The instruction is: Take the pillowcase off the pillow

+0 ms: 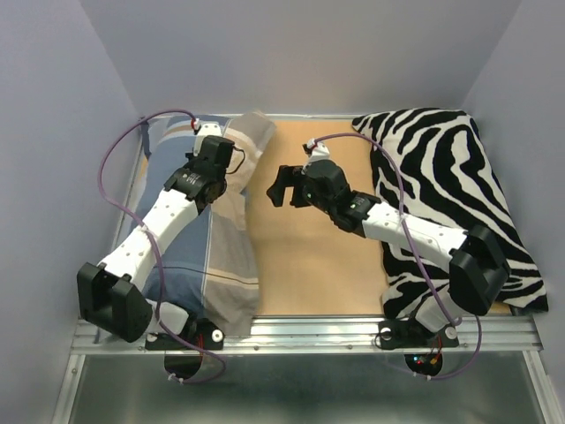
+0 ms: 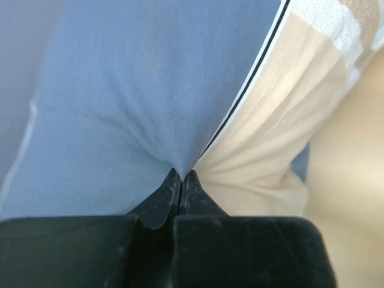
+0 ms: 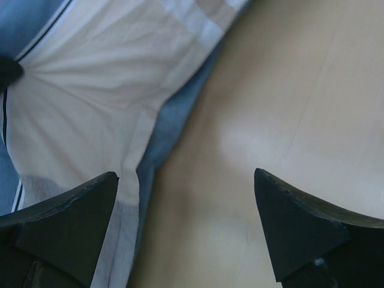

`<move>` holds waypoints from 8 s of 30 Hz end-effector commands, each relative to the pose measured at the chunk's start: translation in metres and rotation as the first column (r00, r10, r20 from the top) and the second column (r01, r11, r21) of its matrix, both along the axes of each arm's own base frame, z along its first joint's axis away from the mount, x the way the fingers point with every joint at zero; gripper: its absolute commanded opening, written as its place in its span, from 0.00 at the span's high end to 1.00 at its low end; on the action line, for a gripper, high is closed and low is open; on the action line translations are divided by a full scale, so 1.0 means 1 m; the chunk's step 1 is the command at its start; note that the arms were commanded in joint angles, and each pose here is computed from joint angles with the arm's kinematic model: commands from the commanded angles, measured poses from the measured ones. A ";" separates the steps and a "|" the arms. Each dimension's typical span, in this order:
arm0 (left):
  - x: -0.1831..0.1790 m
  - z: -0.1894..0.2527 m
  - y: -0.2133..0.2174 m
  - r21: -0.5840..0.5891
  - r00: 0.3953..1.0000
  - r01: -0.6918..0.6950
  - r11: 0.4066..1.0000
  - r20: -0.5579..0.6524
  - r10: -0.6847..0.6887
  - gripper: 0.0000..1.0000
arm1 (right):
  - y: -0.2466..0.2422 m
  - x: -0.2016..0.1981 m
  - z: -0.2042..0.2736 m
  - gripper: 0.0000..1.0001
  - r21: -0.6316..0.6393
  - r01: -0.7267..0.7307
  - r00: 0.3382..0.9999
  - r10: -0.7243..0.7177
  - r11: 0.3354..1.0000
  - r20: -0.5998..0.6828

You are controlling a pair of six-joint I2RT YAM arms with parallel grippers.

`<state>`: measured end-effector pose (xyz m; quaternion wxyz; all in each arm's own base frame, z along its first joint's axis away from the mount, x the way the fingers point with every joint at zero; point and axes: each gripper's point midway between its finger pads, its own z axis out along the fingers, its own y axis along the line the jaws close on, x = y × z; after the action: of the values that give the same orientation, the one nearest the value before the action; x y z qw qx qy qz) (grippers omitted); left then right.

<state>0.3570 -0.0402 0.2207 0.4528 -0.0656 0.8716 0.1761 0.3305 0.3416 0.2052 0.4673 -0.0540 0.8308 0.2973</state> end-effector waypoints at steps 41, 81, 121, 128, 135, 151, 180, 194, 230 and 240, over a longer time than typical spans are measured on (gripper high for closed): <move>-0.078 0.110 -0.125 -0.288 0.793 0.598 0.748 0.344 -0.502 1.00 | -0.087 0.092 0.040 0.40 0.299 0.268 0.950 -0.304 0.916 0.078; -0.089 0.176 -0.135 -0.188 0.686 0.714 0.674 0.380 -0.620 0.29 | -0.089 0.039 0.243 0.99 0.130 0.235 0.891 -0.267 0.963 0.366; 0.013 0.108 0.032 -0.499 0.894 0.115 0.859 0.430 0.129 0.20 | -0.067 0.210 0.116 0.20 0.048 0.197 0.971 -0.201 0.979 0.127; 0.047 0.088 0.049 -0.543 0.902 0.178 0.821 0.423 0.085 0.20 | -0.050 0.161 0.132 0.12 0.024 0.112 0.984 -0.115 0.993 0.136; 0.089 0.078 0.043 -0.529 0.899 0.256 0.809 0.437 0.001 0.20 | -0.010 0.114 0.092 0.11 -0.076 0.048 0.994 -0.040 0.996 0.101; 0.112 0.038 0.061 -0.552 0.931 0.123 0.824 0.351 0.096 0.40 | -0.019 0.043 -0.026 0.10 -0.240 0.099 0.988 -0.123 0.966 -0.089; -0.024 0.004 0.023 -0.624 0.955 0.181 0.760 0.296 0.015 1.00 | -0.079 0.154 0.005 0.46 -0.203 0.251 0.964 -0.262 0.947 -0.032; -0.043 -0.045 -0.024 -0.689 0.970 0.213 0.692 0.234 -0.066 1.00 | 0.103 -0.035 0.072 0.28 -0.112 -0.224 0.971 0.232 0.968 0.064; -0.057 -0.066 -0.089 -0.633 0.949 0.299 0.714 0.122 -0.290 1.00 | 0.042 0.100 0.017 0.04 -0.048 0.055 0.997 -0.058 0.997 -0.052; -0.052 -0.043 -0.096 -0.608 0.934 0.346 0.714 0.152 -0.323 1.00 | 0.045 0.041 0.059 0.04 0.137 -0.145 0.988 0.150 0.980 -0.025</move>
<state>0.3142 -0.1254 0.1597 0.4452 -0.0838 0.8709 -0.1905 0.3651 0.3933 0.1985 0.3619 -0.0955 0.8662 0.3311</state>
